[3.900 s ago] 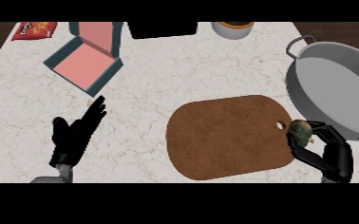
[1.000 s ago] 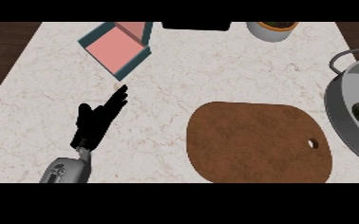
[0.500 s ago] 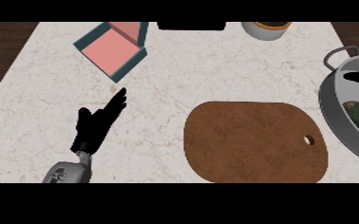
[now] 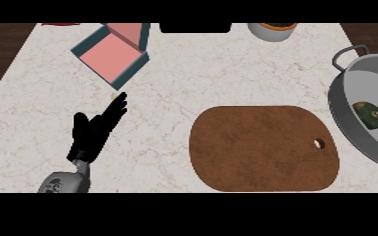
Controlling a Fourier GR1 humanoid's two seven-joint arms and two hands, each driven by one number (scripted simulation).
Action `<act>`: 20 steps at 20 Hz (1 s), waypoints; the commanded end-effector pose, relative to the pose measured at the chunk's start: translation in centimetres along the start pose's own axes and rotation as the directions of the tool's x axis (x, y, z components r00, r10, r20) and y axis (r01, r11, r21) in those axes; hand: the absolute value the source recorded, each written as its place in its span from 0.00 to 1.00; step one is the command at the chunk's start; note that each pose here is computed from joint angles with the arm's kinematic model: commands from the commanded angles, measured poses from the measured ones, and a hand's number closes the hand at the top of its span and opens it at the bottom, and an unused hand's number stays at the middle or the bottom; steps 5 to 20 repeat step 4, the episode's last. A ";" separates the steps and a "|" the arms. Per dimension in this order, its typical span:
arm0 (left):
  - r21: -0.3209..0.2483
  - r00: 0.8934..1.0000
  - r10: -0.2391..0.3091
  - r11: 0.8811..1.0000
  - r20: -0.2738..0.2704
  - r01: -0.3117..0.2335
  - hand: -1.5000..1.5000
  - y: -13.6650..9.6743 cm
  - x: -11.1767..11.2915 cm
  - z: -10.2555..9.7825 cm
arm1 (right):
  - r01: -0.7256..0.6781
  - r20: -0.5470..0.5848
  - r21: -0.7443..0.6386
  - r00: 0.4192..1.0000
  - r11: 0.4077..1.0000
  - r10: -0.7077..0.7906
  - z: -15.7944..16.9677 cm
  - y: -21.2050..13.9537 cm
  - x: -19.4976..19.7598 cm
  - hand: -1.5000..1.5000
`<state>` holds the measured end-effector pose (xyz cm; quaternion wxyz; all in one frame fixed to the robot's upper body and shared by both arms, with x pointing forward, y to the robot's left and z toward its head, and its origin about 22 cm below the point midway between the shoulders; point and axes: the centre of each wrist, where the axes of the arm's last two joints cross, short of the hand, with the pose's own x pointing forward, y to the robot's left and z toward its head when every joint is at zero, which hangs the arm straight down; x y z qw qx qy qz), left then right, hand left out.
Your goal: Pick the squash from the cutting board and place it in the pot
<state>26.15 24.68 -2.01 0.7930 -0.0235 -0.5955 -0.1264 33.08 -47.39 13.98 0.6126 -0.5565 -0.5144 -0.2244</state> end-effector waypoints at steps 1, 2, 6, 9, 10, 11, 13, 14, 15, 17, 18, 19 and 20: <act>0.009 1.000 0.014 1.000 -0.008 -0.014 0.50 0.5 -0.3 0.5 | 0.113 0.029 -0.104 0.993 0.988 -0.111 0.2 -3.0 -2.2 0.00; 0.002 1.000 0.004 1.000 -0.002 -0.004 0.50 -0.6 -0.3 1.3 | 0.124 0.044 -0.129 0.992 0.984 -0.119 -1.2 -4.6 -2.3 0.00; 0.005 1.000 0.008 1.000 -0.007 -0.008 0.50 0.2 -0.2 0.0 | 0.177 0.063 -0.090 0.983 0.980 -0.172 -1.1 -7.2 -2.7 0.00; 0.005 1.000 0.008 1.000 -0.007 -0.008 0.50 0.2 -0.2 0.0 | 0.177 0.063 -0.090 0.983 0.980 -0.172 -1.1 -7.2 -2.7 0.00; 0.005 1.000 0.008 1.000 -0.007 -0.008 0.50 0.2 -0.2 0.0 | 0.177 0.063 -0.090 0.983 0.980 -0.172 -1.1 -7.2 -2.7 0.00; 0.005 1.000 0.008 1.000 -0.007 -0.008 0.50 0.2 -0.2 0.0 | 0.177 0.063 -0.090 0.983 0.980 -0.172 -1.1 -7.2 -2.7 0.00; 0.005 1.000 0.008 1.000 -0.007 -0.008 0.50 0.2 -0.2 0.0 | 0.177 0.063 -0.090 0.983 0.980 -0.172 -1.1 -7.2 -2.7 0.00; 0.005 1.000 0.008 1.000 -0.007 -0.008 0.50 0.2 -0.2 0.0 | 0.177 0.063 -0.090 0.983 0.980 -0.172 -1.1 -7.2 -2.7 0.00; 0.005 1.000 0.008 1.000 -0.007 -0.008 0.50 0.2 -0.2 0.0 | 0.177 0.063 -0.090 0.983 0.980 -0.172 -1.1 -7.2 -2.7 0.00; 0.005 1.000 0.008 1.000 -0.007 -0.008 0.50 0.2 -0.2 0.0 | 0.177 0.063 -0.090 0.983 0.980 -0.172 -1.1 -7.2 -2.7 0.00; 0.005 1.000 0.008 1.000 -0.007 -0.008 0.50 0.2 -0.2 0.0 | 0.177 0.063 -0.090 0.983 0.980 -0.172 -1.1 -7.2 -2.7 0.00; 0.005 1.000 0.008 1.000 -0.007 -0.008 0.50 0.2 -0.2 0.0 | 0.177 0.063 -0.090 0.983 0.980 -0.172 -1.1 -7.2 -2.7 0.00; 0.005 1.000 0.008 1.000 -0.007 -0.008 0.50 0.2 -0.2 0.0 | 0.177 0.063 -0.090 0.983 0.980 -0.172 -1.1 -7.2 -2.7 0.00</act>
